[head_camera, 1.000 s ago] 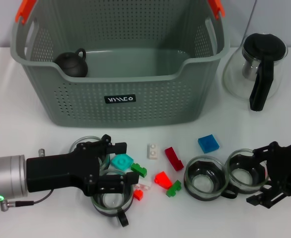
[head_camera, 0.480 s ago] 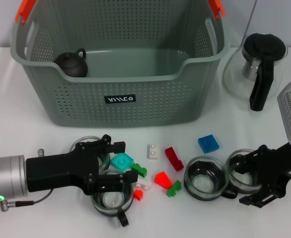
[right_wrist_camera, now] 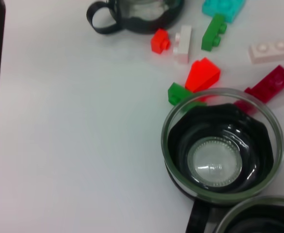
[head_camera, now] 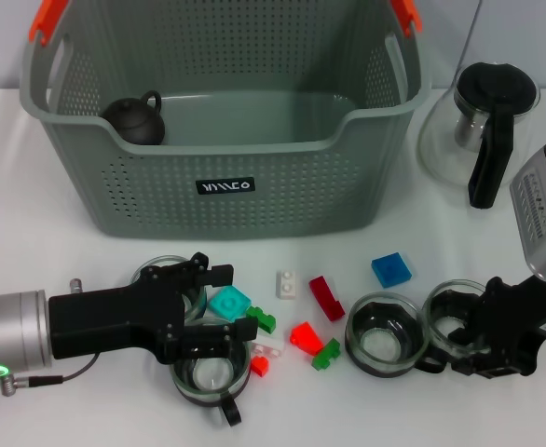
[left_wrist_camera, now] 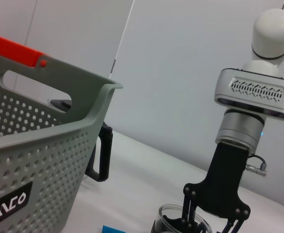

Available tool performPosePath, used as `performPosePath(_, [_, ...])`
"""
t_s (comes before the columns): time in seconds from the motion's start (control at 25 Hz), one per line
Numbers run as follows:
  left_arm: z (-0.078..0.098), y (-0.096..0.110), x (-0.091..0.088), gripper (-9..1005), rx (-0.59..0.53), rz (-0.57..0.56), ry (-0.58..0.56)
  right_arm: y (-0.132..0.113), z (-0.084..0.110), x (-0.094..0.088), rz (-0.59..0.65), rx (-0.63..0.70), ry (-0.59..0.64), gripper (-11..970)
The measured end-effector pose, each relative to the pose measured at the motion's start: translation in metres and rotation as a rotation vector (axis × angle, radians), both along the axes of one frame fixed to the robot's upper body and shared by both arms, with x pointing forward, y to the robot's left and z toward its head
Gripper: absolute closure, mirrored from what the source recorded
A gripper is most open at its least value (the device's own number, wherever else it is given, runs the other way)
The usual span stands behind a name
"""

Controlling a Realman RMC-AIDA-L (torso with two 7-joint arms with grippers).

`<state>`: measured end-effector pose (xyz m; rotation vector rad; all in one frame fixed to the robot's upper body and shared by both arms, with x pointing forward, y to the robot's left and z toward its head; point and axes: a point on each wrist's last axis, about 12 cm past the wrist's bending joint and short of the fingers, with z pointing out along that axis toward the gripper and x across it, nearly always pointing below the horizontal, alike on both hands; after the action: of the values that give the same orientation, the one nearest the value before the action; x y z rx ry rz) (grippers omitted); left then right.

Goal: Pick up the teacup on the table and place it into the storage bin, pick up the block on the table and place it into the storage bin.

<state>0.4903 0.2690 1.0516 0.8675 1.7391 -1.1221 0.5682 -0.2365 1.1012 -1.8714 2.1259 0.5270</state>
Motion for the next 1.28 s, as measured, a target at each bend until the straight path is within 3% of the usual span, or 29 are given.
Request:
performPosePath(0.12, [0.0, 0.0, 0.0, 129, 0.001, 0.001, 0.0, 0.0, -0.001, 0.0, 0.001, -0.007, -0.007, 503])
performPosePath(0.24, [0.0, 0.0, 0.0, 129, 0.001, 0.002, 0.001, -0.001, -0.001, 0.0, -0.006, -0.005, -0.008, 749])
performPosePath(0.72, [0.0, 0.001, 0.001, 130, 0.002, 0.009, 0.004, -0.015, 0.017, -0.002, -0.056, 0.016, -0.01, 887])
performPosePath(1.0, [0.0, 0.0, 0.001, 129, 0.003, 0.008, 0.001, -0.027, 0.081, -0.018, -0.058, 0.125, -0.065, 890])
performPosePath(1.04, [0.0, 0.0, 0.001, 129, 0.003, 0.008, -0.001, -0.023, 0.098, -0.02, -0.055, 0.167, -0.101, 891])
performPosePath(1.16, [0.0, 0.0, 0.002, 129, 0.004, 0.008, -0.002, -0.014, 0.115, -0.02, -0.04, 0.221, -0.148, 893])
performPosePath(1.28, [0.0, 0.0, 0.002, 130, 0.003, 0.011, -0.004, 0.011, 0.135, -0.017, 0.044, 0.328, -0.181, 895])
